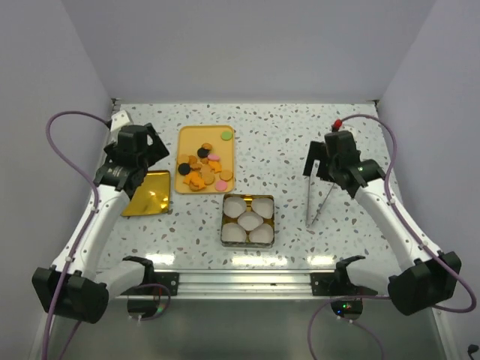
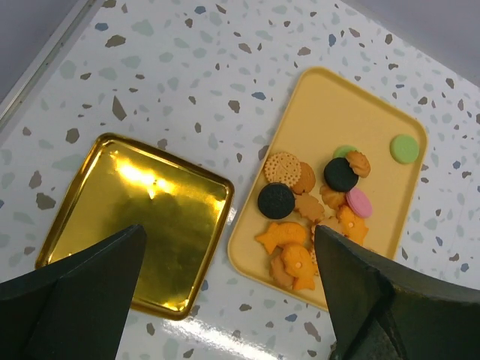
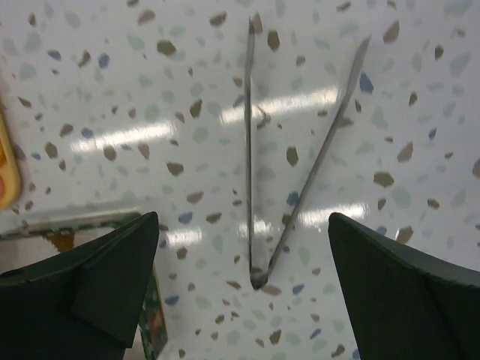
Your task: Pack the cookies
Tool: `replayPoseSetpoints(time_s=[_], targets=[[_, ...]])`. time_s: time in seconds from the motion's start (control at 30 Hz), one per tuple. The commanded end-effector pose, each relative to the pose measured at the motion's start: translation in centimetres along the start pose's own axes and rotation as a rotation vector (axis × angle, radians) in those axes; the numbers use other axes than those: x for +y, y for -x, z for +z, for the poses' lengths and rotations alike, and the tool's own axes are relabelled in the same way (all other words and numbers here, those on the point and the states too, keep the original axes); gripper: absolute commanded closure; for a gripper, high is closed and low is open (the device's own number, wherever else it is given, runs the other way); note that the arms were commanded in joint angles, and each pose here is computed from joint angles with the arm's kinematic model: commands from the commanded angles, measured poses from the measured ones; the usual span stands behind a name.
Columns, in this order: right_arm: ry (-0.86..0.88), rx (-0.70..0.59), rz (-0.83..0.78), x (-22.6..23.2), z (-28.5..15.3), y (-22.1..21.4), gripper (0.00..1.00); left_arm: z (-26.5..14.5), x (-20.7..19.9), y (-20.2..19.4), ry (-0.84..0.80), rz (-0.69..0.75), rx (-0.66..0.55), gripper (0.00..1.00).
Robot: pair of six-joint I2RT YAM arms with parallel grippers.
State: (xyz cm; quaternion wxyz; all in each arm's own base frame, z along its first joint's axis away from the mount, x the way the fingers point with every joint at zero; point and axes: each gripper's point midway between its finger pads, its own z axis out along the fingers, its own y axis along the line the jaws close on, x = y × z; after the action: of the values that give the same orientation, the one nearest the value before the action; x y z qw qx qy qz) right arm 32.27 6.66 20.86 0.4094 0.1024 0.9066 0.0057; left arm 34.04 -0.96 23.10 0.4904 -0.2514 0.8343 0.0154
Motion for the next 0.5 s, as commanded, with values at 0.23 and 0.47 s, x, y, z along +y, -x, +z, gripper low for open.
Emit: replayPoseSetpoints(time_s=[0.23,0.47], targets=[[-0.043,0.347,0.198,-2.1,-2.8,-11.1,0.01,-6.0,1.8,-0.6,-0.051,0.064,0.091,0.00],[-0.133,0.440,0.154,-2.7,0.1,-12.8,0.03,-7.0,3.1,-3.0,-0.063,0.096,0.153,0.00]])
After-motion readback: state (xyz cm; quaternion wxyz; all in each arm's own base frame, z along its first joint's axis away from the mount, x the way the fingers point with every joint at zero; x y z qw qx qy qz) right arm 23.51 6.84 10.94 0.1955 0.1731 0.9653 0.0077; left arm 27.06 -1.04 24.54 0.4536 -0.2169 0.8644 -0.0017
